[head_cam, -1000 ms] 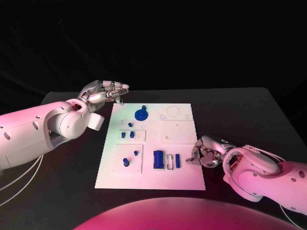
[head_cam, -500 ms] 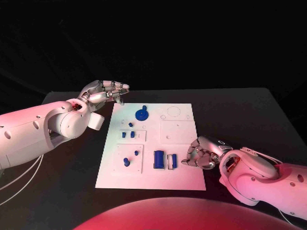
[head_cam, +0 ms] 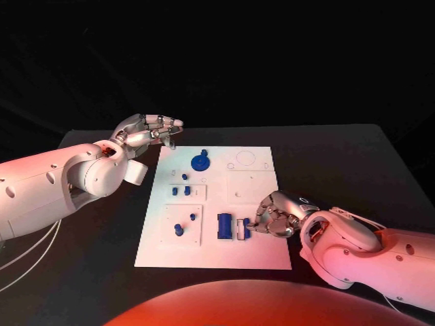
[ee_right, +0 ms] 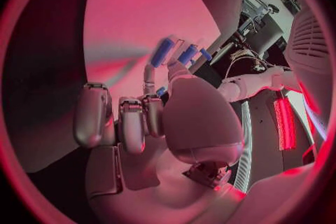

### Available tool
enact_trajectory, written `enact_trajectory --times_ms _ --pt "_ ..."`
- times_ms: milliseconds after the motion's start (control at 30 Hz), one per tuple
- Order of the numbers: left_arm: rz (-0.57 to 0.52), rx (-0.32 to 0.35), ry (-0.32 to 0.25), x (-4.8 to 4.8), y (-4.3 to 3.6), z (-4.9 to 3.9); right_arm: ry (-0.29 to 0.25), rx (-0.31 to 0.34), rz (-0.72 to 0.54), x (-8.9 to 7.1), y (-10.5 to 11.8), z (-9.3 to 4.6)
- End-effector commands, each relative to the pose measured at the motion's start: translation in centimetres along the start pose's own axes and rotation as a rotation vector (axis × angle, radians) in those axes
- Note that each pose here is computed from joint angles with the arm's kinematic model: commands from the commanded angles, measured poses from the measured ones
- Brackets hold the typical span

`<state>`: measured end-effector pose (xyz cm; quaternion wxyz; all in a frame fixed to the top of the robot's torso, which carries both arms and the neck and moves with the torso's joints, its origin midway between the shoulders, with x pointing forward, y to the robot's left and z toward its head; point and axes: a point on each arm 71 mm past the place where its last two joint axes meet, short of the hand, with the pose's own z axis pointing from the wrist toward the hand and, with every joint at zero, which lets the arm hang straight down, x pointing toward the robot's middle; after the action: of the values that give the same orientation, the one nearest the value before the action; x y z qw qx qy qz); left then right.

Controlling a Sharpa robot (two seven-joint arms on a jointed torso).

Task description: Assemble the parts on the task board

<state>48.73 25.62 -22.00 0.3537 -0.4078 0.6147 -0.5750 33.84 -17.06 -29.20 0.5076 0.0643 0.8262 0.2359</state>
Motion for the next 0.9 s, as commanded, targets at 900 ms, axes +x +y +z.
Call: enact_trajectory --times_ms 900 --pt "-0.005 -0.005 0.030 0.34 -0.06 -0.04 0.063 0.004 -0.072 0.94 0.42 1.23"
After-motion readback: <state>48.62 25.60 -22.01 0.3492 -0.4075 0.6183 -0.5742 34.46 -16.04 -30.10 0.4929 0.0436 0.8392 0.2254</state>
